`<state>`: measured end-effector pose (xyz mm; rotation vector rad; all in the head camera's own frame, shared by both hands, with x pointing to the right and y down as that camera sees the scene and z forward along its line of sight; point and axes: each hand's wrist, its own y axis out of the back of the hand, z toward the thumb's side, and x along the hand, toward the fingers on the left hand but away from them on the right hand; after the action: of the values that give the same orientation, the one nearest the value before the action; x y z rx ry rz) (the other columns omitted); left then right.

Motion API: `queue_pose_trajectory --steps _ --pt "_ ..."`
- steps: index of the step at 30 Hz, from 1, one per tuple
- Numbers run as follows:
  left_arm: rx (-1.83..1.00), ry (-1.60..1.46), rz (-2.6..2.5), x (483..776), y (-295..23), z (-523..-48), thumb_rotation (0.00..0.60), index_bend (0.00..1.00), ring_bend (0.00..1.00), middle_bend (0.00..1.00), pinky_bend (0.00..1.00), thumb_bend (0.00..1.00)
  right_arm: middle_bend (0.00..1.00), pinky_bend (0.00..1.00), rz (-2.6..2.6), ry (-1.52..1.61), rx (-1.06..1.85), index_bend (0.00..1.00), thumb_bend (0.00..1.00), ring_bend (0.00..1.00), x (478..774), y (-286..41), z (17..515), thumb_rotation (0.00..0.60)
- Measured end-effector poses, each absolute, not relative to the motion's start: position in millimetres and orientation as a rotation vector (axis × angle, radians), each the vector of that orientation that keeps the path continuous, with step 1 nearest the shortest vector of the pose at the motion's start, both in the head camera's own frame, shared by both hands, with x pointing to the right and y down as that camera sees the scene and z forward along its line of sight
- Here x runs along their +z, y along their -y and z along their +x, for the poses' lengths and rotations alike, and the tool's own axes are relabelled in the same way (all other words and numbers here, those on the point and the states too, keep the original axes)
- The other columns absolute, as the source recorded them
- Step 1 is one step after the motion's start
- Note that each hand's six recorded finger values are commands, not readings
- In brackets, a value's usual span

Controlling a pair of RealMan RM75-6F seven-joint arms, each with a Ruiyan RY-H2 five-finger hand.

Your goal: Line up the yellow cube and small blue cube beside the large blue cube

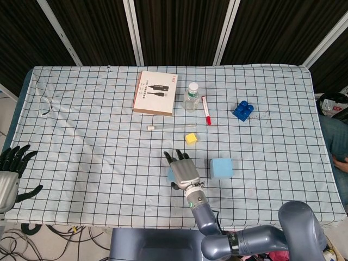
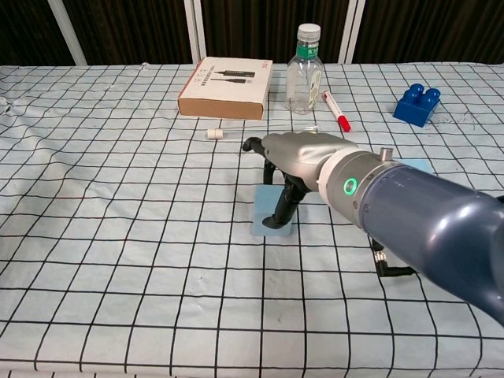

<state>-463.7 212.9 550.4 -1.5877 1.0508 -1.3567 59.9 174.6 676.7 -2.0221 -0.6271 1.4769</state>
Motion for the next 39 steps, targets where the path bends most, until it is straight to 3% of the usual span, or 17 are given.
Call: queue_pose_trajectory --steps 39 --pt "-1.377 -1.066 -1.579 550.0 -212.3 -467.9 0.6 0.17 0.0 0.07 0.0 0.11 0.41 0.13 -2.001 0.66 1.474 0.11 0.22 0.0 676.9 -167.8 51.0 0.6"
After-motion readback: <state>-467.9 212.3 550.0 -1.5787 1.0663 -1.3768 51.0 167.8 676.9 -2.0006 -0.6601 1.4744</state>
